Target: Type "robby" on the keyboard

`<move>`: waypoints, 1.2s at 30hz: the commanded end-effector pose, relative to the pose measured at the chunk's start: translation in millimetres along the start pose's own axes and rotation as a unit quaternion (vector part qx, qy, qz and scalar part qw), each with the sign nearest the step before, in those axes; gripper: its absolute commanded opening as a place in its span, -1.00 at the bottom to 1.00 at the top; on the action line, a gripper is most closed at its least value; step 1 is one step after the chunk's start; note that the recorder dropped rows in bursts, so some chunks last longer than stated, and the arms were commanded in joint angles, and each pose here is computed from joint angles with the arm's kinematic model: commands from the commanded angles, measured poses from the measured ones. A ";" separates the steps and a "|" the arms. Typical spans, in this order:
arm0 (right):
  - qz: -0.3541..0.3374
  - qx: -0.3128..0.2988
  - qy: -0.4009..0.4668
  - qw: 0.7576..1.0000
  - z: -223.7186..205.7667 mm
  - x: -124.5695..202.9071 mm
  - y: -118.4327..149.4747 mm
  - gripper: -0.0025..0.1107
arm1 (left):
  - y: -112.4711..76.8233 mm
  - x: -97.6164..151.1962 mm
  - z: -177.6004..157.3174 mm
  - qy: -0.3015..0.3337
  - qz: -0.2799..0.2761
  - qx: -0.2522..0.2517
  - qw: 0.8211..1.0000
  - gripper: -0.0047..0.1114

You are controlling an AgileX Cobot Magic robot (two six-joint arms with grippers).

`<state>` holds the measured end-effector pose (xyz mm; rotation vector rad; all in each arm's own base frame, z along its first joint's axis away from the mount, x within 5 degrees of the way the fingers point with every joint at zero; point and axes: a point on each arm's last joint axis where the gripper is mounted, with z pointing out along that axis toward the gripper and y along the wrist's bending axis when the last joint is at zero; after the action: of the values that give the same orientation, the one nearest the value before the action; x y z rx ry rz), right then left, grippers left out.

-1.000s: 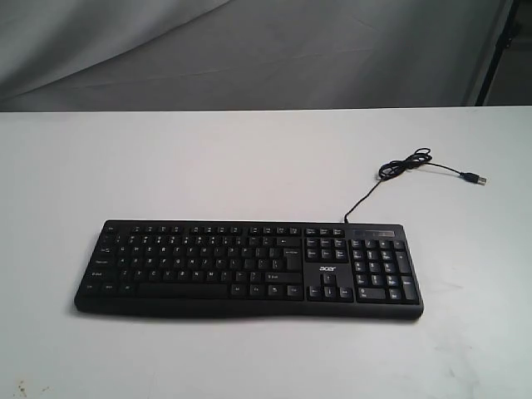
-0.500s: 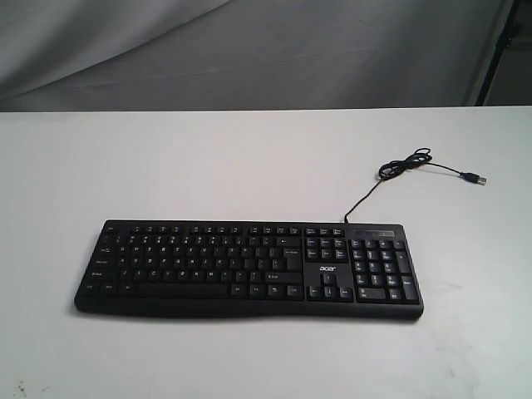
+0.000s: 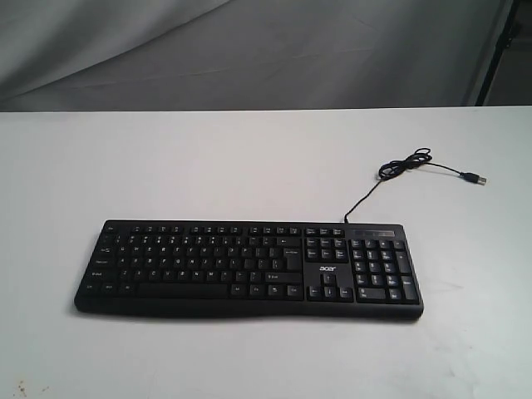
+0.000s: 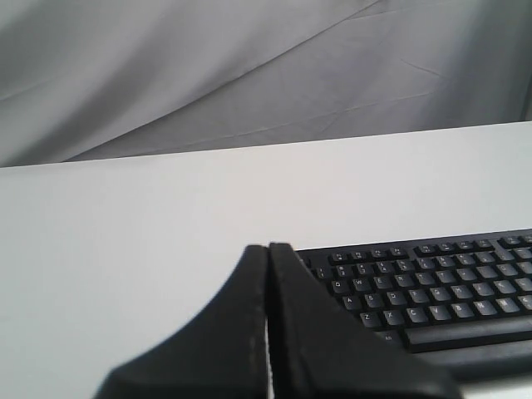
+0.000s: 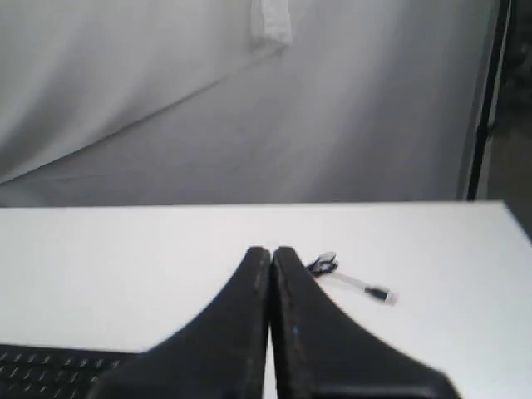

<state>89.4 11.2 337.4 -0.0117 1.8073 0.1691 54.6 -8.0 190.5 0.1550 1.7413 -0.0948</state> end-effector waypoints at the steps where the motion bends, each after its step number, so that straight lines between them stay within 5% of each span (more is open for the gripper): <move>1: 0.043 -0.028 0.135 0.989 26.6 17.7 6.1 -0.96 | -0.3 0.6 0.1 -0.003 0.001 0.003 1.000 -0.92; 5: -0.019 -0.120 0.249 0.961 61.3 33.7 33.9 -0.96 | -0.3 0.6 0.1 -0.003 0.001 0.003 1.000 -0.92; 10: -0.095 -0.214 0.292 0.927 102.5 22.8 86.9 -0.96 | -0.3 0.6 0.1 -0.003 0.001 0.003 1.000 -0.92; 16: -0.162 -0.347 0.324 0.865 174.0 -9.3 194.2 -0.96 | -0.3 0.6 0.1 -0.003 0.001 0.003 1.000 -0.92; 21: -0.208 -0.385 0.335 0.834 211.4 19.5 254.4 -0.96 | -0.3 0.6 0.1 -0.003 0.001 0.003 1.000 -0.92; 27: -0.263 -0.386 0.286 0.837 244.5 82.5 293.4 -0.96 | -0.3 0.6 0.1 -0.003 0.001 0.003 1.000 -0.92; 36: -0.308 -0.373 0.280 0.829 272.7 129.9 296.7 -0.96 | -0.3 0.6 0.1 -0.003 0.001 0.003 1.000 -0.92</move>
<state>286.5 344.7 187.0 -1.2973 2.1488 0.4676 54.6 -8.0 190.5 0.1550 1.7413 -0.0948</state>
